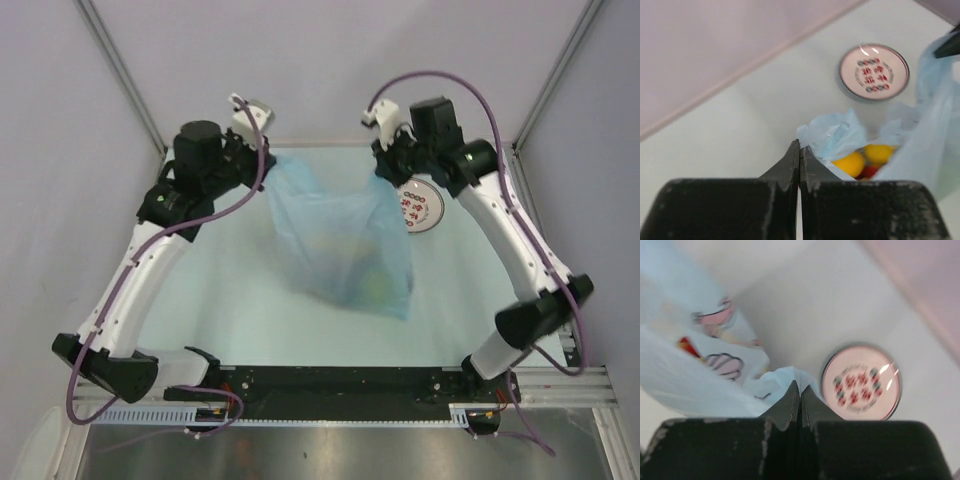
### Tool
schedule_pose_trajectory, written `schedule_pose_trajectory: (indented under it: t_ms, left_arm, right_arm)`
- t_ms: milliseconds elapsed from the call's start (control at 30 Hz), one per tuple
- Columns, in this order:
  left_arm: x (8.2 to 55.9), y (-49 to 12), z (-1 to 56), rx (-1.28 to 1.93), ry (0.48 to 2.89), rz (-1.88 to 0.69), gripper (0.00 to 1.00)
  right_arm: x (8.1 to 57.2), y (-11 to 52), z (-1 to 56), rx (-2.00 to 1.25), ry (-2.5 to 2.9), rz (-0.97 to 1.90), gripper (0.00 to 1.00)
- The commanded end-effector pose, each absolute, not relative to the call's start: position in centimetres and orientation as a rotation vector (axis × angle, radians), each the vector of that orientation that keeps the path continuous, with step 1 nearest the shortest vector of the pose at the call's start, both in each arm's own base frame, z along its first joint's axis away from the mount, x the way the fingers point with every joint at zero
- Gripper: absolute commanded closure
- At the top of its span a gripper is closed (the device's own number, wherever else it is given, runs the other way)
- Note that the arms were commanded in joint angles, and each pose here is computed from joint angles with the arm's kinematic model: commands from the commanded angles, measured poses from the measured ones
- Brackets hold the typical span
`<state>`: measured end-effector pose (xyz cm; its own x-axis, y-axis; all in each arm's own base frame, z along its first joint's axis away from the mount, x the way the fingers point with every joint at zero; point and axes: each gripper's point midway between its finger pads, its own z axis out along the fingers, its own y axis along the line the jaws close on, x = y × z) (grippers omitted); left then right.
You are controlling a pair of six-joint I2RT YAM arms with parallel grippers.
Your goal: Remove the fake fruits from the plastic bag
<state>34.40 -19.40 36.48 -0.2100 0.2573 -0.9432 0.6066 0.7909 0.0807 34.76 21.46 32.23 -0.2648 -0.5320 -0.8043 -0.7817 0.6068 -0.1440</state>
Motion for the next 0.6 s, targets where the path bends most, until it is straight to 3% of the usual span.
schedule_pose_trajectory:
  t_ms: [0, 33, 67, 133, 267, 367, 400, 567]
  left_arm:
    - [35.0, -16.5, 44.5, 0.602, 1.591, -0.267, 1.0]
    - [35.7, -16.0, 45.8, 0.595, 1.557, -0.222, 1.0]
    - [36.2, -15.6, 46.5, 0.584, 1.542, -0.197, 1.0]
    - [36.8, -14.3, 48.4, 0.56, 1.502, -0.127, 1.0]
    - [36.3, -12.6, 49.4, 0.549, 1.464, -0.034, 1.0]
    - [35.1, -12.1, 47.2, 0.597, 1.468, -0.012, 1.0]
    - [34.9, -12.1, 45.8, 0.618, 1.486, -0.015, 1.0]
    - [33.6, -11.6, 33.3, 0.657, 1.722, -0.067, 1.0]
  right_arm:
    - [44.4, 24.9, 41.9, -0.75, 1.678, 0.326, 1.0]
    - [47.3, 26.1, 40.6, -0.734, 1.695, 0.324, 1.0]
    - [48.5, 26.2, 44.6, -0.683, 1.59, 0.315, 1.0]
    - [51.2, 27.4, 45.3, -0.636, 1.533, 0.322, 1.0]
    - [50.5, 29.3, 47.2, -0.641, 1.429, 0.351, 1.0]
    - [49.4, 30.8, 41.2, -0.688, 1.554, 0.367, 1.0]
    - [49.1, 31.2, 36.7, -0.717, 1.66, 0.38, 1.0]
    - [46.1, 30.1, 25.5, -0.73, 1.936, 0.461, 1.0]
